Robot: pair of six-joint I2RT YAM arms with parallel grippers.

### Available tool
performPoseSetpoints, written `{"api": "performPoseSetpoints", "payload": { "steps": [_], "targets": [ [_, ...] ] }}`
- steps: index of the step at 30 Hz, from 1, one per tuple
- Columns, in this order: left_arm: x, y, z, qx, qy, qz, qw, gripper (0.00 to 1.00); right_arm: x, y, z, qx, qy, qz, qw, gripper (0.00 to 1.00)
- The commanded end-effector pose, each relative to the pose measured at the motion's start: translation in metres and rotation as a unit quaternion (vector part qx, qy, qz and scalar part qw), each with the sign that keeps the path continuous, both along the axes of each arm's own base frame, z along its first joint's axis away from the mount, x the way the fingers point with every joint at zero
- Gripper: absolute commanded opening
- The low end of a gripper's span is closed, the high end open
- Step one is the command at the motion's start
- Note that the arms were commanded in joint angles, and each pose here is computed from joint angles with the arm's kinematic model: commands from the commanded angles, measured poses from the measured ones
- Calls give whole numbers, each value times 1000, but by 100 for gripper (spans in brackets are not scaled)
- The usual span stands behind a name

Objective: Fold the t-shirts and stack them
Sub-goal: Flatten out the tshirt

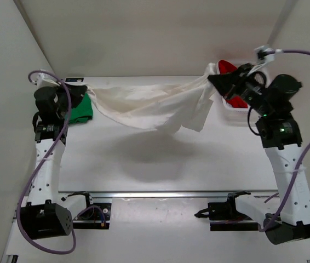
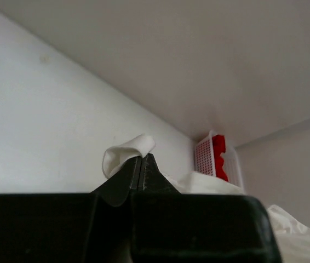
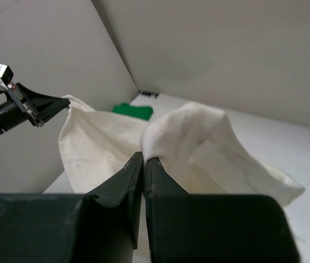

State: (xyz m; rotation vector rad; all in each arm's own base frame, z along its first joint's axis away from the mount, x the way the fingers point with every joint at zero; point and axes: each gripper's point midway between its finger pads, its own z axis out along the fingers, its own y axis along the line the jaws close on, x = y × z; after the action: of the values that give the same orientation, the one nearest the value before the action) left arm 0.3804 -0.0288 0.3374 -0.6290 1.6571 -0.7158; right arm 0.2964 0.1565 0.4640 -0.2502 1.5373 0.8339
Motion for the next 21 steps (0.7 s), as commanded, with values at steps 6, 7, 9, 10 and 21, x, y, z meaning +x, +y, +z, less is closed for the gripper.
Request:
{"api": "performPoseSetpoints", "payload": {
  "steps": [6, 7, 9, 10, 21],
  "targets": [
    [16, 12, 46, 47, -23, 16, 999, 0, 0, 1, -28, 19, 43, 72, 996, 1],
    [17, 10, 30, 33, -10, 8, 999, 0, 6, 2, -35, 29, 44, 73, 996, 0],
    [18, 8, 19, 24, -19, 12, 999, 0, 22, -5, -68, 43, 75, 67, 994, 0],
    [20, 9, 16, 23, -16, 14, 1000, 0, 37, -8, -81, 45, 97, 58, 993, 0],
    [104, -9, 113, -42, -80, -39, 995, 0, 146, 1, 62, 63, 0, 46, 997, 0]
  ]
}}
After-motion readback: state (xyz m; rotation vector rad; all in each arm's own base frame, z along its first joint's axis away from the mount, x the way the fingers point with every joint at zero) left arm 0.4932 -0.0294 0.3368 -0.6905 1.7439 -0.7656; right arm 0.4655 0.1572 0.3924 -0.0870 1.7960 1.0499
